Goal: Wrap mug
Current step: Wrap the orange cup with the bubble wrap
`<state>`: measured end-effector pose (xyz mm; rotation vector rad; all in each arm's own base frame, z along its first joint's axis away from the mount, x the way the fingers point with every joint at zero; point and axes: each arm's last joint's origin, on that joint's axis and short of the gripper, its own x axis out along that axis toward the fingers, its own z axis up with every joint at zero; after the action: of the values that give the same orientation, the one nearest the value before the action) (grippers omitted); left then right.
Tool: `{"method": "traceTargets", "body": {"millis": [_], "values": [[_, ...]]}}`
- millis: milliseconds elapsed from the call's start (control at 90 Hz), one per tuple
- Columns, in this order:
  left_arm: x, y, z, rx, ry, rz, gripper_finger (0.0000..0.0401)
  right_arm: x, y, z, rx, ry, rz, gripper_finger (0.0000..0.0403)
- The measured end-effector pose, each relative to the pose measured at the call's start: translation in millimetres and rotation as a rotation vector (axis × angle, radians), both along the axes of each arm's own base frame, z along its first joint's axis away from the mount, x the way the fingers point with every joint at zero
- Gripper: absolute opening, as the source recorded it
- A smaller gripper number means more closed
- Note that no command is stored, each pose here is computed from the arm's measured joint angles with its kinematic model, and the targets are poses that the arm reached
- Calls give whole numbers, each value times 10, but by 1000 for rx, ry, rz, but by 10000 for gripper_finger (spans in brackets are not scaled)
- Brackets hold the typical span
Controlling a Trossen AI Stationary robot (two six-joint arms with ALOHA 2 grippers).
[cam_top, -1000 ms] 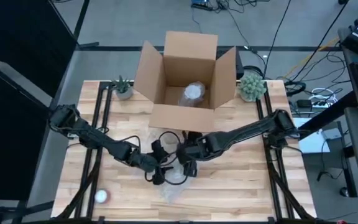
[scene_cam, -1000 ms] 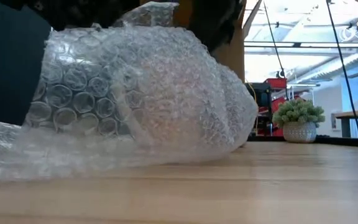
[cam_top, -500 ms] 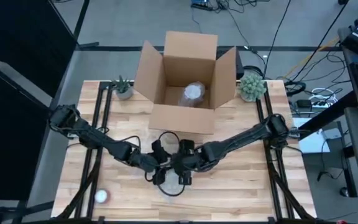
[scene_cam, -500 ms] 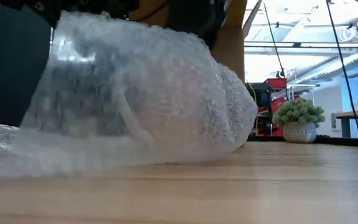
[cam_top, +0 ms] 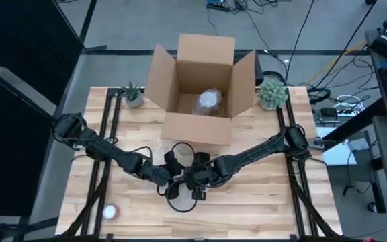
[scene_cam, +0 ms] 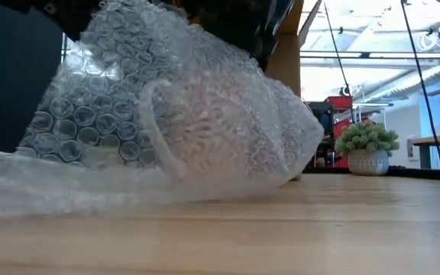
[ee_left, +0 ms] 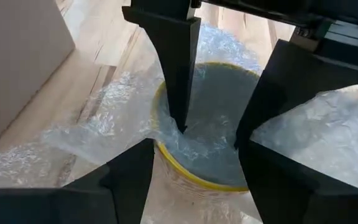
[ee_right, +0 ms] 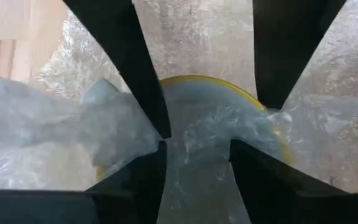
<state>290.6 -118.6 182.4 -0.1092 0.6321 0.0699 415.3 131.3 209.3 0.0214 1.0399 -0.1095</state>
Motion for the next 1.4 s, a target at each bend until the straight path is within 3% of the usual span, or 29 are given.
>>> {"method": "traceTargets", "body": {"millis": [567, 989, 1211, 1400], "values": [[-116, 16, 290, -48, -72, -33, 226, 57, 12, -169, -9, 26, -1, 164], [65, -3, 71, -33, -97, 13, 226, 80, 22, -161, -14, -3, 29, 164], [105, -16, -13, -19, -81, 21, 226, -8, 12, 26, 1, -16, 41, 164], [103, -16, -19, -15, -77, 19, 226, -251, -34, 541, 17, -67, 49, 164]]}}
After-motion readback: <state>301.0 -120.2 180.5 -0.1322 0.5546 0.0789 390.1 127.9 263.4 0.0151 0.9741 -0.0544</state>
